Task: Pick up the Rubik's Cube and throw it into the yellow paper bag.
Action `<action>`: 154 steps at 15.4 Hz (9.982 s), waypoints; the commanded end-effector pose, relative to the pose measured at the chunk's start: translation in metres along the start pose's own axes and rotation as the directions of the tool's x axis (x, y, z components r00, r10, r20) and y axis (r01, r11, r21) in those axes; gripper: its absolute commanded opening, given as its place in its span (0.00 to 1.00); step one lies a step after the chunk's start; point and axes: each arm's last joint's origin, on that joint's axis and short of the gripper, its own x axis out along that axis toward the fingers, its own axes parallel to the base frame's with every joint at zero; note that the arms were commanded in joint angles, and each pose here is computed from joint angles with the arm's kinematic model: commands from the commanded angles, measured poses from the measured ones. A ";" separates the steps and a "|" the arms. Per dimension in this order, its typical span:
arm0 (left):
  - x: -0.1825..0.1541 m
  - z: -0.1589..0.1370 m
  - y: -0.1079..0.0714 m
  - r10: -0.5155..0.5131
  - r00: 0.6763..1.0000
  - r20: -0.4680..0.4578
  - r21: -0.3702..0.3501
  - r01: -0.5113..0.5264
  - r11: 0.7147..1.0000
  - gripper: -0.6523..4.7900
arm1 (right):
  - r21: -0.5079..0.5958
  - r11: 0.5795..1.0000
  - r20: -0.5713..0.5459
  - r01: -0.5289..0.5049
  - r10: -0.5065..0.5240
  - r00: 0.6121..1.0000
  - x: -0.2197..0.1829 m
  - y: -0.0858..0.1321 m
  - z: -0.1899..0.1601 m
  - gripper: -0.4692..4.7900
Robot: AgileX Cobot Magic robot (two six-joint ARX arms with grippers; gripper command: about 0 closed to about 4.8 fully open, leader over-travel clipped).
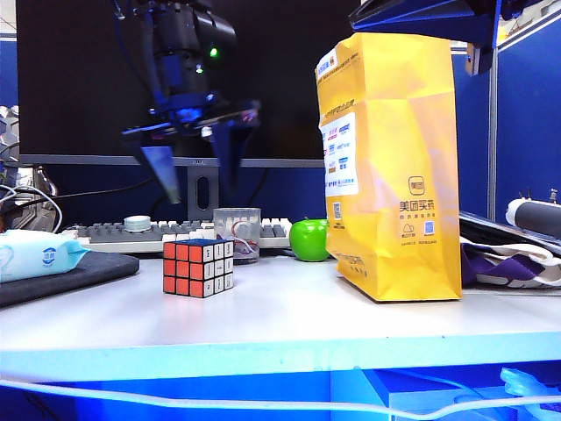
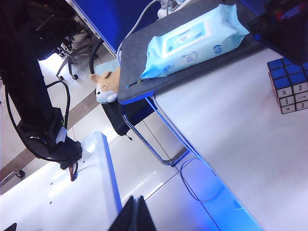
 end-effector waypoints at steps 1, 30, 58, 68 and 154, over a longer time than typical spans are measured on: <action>-0.001 0.000 0.001 0.036 0.999 0.002 0.011 -0.036 0.999 1.00 | -0.007 1.000 0.004 0.005 -0.005 1.000 0.000 0.001 0.002 0.09; 0.059 0.010 -0.002 0.037 0.994 -0.105 0.014 -0.035 0.999 1.00 | -0.181 0.915 -0.037 0.361 -0.373 0.927 0.024 0.013 -0.004 0.09; -0.202 -0.059 -0.032 -0.342 0.701 0.626 0.401 0.087 0.912 0.15 | -0.255 0.857 0.187 0.448 -0.411 0.892 0.002 0.044 0.061 0.09; -0.201 -0.031 -0.042 -0.729 0.429 0.533 0.801 0.022 0.599 0.15 | -0.307 0.723 0.375 0.618 -0.505 0.777 -0.051 0.097 0.101 0.09; -0.024 -0.353 0.034 0.397 0.258 0.881 -0.304 -0.335 0.892 0.51 | -0.012 0.520 0.583 0.854 -0.691 0.428 -0.065 0.033 -0.129 0.09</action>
